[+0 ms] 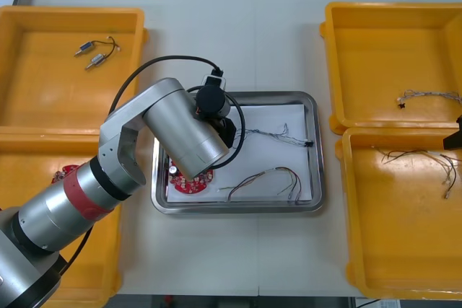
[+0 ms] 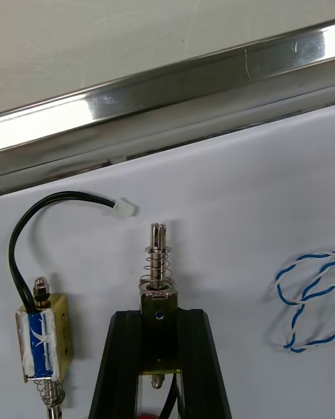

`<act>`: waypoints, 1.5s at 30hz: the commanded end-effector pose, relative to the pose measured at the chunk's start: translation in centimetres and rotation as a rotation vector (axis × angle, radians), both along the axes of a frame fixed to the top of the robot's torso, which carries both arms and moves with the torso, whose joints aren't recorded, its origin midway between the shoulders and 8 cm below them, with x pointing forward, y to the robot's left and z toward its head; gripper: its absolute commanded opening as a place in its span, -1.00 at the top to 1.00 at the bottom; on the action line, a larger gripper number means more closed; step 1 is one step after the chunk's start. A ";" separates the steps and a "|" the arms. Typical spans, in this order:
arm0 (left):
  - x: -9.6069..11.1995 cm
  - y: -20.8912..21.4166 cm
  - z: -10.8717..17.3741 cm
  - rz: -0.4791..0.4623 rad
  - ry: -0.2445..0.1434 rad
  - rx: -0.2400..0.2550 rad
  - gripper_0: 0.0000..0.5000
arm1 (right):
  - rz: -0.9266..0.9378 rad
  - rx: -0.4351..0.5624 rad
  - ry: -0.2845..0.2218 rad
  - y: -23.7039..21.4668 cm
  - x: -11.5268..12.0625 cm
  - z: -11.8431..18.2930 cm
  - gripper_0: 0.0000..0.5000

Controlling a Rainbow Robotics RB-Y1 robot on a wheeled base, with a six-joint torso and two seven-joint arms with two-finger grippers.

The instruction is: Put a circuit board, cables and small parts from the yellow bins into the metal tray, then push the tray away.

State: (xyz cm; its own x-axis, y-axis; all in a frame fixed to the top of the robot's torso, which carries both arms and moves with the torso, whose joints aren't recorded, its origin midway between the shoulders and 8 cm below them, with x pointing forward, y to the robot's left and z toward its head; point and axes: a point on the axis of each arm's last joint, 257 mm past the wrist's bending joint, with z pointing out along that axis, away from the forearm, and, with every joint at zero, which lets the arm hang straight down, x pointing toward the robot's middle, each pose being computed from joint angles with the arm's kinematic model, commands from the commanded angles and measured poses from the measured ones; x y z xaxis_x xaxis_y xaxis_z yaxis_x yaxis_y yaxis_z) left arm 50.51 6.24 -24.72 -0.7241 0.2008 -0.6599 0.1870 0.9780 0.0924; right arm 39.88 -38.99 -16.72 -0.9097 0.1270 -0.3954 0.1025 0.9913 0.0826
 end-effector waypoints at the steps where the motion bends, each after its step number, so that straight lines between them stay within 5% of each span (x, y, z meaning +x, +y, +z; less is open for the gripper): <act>1: -1.0 -1.8 -0.5 -0.021 0.006 -0.021 0.64 | -0.028 -0.016 -0.030 -0.9 -0.2 1.3 -1.00; 5: -1.0 -1.7 -0.4 -0.016 0.002 -0.022 -0.17 | -0.019 -0.017 -0.030 -0.8 -0.3 1.3 -1.00; 7: -1.0 -1.8 -0.3 -0.016 0.001 -0.026 -0.82 | -0.018 -0.016 -0.030 -0.8 -0.3 1.3 -1.00; 9: -1.0 -1.8 -0.3 -0.015 0.002 -0.027 -1.00 | -0.018 -0.016 -0.030 -0.8 -0.3 1.3 -1.00; 21: -1.7 -1.5 2.1 0.011 0.013 -0.065 -1.00 | -0.005 -0.022 -0.037 -0.6 -0.2 1.5 -1.00; 30: -3.8 0.6 7.1 0.028 0.055 -0.113 -1.00 | -0.005 -0.022 -0.037 -0.6 -0.2 1.5 -1.00; 41: -5.3 8.6 12.2 0.099 0.109 -0.119 -1.00 | -0.005 -0.022 -0.037 -0.6 -0.2 1.5 -1.00; 45: -5.0 11.2 14.1 0.110 0.091 -0.128 -1.00 | -0.005 -0.022 -0.037 -0.6 -0.2 1.5 -1.00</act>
